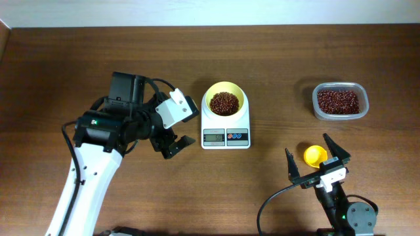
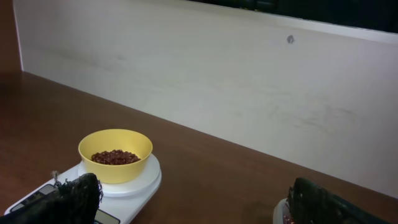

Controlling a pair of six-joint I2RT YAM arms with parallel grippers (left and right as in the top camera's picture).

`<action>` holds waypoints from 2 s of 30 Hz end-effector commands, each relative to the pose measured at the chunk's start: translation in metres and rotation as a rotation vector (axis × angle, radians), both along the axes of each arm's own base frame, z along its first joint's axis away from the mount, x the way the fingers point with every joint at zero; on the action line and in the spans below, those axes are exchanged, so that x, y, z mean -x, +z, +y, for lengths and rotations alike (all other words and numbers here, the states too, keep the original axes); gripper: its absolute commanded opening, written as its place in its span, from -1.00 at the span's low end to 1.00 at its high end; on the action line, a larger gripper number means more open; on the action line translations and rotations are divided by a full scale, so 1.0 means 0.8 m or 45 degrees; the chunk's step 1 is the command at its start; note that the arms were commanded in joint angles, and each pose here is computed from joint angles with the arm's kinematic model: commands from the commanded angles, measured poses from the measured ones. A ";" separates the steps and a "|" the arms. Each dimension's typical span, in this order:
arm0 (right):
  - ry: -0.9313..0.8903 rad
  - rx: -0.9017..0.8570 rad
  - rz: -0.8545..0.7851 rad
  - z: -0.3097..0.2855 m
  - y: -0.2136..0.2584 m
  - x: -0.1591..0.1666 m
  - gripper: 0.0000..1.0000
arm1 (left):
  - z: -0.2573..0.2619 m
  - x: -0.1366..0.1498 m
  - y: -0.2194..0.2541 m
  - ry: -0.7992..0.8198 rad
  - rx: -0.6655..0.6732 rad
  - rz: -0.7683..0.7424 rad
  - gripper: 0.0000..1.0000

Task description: Scoop item into bowl and weigh 50g on scale

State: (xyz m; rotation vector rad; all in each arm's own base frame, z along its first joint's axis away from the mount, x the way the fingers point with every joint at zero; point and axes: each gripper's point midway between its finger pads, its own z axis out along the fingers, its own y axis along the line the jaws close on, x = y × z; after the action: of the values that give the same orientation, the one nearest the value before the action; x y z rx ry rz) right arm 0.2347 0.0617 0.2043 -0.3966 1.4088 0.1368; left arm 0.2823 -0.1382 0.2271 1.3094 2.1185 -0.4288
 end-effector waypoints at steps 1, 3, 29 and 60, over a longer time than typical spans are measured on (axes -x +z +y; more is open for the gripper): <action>-0.015 -0.016 0.001 -0.002 -0.002 0.000 0.98 | -0.004 0.002 0.000 -0.001 0.024 0.016 0.98; -0.027 -0.015 0.054 -0.004 -0.014 -0.002 0.98 | -0.004 0.002 0.000 -0.001 0.023 0.016 0.98; -0.160 -0.038 0.243 -0.025 -0.057 -0.009 0.98 | -0.004 0.002 0.000 -0.001 0.024 0.016 0.98; -0.156 -0.035 0.241 -0.024 -0.056 -0.009 0.97 | -0.004 0.002 0.000 -0.001 0.023 0.016 0.98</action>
State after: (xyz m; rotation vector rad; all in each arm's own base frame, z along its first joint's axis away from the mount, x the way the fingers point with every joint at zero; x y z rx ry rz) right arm 0.2418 0.0421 0.1620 -0.2908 1.6045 0.0891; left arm 0.2823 -0.1382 0.2271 1.3094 2.1185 -0.4288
